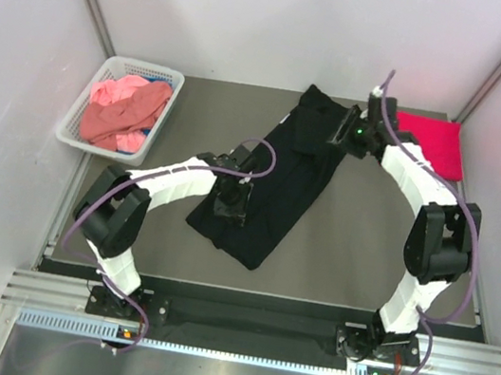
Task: Fold and stack the t-shirts
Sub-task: Fold the tshirt
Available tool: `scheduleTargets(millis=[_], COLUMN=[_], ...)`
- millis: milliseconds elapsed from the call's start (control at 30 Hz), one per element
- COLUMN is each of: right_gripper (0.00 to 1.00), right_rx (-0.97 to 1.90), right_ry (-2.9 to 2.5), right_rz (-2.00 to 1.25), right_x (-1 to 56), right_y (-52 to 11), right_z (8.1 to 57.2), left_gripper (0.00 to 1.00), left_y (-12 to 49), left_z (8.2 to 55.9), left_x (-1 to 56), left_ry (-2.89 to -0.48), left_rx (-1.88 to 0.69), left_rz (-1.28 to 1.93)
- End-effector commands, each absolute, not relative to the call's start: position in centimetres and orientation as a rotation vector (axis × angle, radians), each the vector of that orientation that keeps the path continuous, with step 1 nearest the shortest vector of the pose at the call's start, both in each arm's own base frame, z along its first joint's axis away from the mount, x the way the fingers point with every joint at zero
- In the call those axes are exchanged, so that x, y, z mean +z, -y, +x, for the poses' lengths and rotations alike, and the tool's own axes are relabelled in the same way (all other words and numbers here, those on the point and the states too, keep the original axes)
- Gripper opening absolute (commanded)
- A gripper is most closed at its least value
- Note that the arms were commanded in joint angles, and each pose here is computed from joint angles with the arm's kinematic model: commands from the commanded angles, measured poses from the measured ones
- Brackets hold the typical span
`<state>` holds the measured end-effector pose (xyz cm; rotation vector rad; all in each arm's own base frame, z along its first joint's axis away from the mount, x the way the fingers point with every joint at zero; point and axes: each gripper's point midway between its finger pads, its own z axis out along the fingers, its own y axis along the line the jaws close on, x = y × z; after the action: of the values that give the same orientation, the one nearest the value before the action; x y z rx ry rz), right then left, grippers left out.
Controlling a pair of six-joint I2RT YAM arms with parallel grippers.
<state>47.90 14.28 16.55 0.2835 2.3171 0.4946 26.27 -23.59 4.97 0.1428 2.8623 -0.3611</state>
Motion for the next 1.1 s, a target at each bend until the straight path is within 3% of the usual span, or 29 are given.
scheduleTargets(millis=[0,133,400,833,933,1067], right_gripper=[0.47,0.42,0.43,0.38,0.36,0.34], right_rx=[0.443,0.333,0.236,0.087,0.062,0.029], right_ry=[-2.365,-2.462,-2.515,-2.509,-2.526,-2.549], right_rz=[0.366,0.479,0.576,0.709,0.721,0.724], right_x=[15.2,11.5,7.7,6.4,5.9,5.1], right_y=[-16.5,-18.9,-21.4,-20.9,-20.9,-20.7], right_z=[46.1,44.8,45.7,47.7,47.9,47.7], left_gripper=[0.4,0.4,0.39,0.36,0.29,0.05], left_y=[22.3,21.1,20.8,19.8,19.7,19.8], left_z=[24.9,23.7,22.8,23.1,23.2,23.4], left_x=[6.1,5.1,3.4,2.8,2.9,3.6], left_ry=[-2.85,-2.875,-2.915,-2.907,-2.905,-2.887], left_rx=[-0.361,-0.337,-0.363,-0.304,-0.305,-0.322], left_rz=[0.199,0.181,0.189,0.188,0.152,0.134])
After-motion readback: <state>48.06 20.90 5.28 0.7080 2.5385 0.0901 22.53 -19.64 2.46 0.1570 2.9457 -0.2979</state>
